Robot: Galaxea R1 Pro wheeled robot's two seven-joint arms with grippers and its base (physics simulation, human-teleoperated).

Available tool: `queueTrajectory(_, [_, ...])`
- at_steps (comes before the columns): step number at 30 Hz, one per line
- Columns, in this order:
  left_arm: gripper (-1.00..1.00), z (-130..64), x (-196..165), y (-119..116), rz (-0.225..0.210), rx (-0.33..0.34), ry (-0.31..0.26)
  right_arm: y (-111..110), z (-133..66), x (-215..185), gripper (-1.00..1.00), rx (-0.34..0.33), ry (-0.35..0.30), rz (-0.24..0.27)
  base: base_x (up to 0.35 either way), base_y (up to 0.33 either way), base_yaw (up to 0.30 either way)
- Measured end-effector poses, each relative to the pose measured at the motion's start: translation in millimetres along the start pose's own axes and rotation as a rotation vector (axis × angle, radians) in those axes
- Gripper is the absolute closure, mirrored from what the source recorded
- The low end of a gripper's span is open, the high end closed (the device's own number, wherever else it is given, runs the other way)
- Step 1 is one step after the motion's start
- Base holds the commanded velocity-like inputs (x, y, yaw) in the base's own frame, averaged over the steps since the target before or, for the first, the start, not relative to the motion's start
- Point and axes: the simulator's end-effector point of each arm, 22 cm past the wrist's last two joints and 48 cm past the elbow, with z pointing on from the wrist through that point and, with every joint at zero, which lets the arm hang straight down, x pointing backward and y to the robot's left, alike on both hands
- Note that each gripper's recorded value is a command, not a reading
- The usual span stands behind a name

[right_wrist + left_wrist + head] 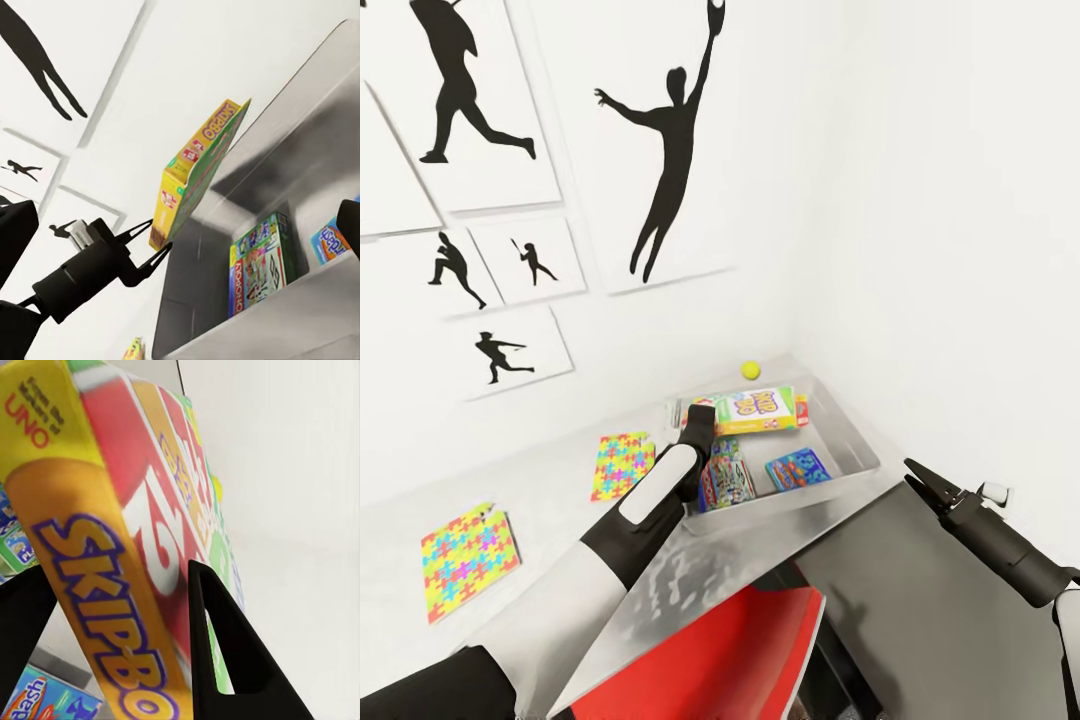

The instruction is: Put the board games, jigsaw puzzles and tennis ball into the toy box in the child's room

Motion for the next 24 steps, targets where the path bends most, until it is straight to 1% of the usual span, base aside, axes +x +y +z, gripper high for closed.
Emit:
queueTrajectory(15, [1.0,7.8,0.6,13.3,-0.003,-0.023,0.002,-10.1,1.3,5.0,-1.0,0.015,0.008,0.012,0.0,0.0,0.0])
queueTrajectory(19, [1.0,8.1,1.1,13.8,-0.004,-0.024,0.004,-12.8,-2.8,-0.2,-1.0,0.023,-0.008,0.007,0.0,0.0,0.0])
queueTrajectory(24, [1.0,8.0,1.0,13.5,-0.004,-0.023,0.004,-13.7,-3.6,-1.1,-1.0,0.025,-0.011,0.007,0.0,0.0,0.0])
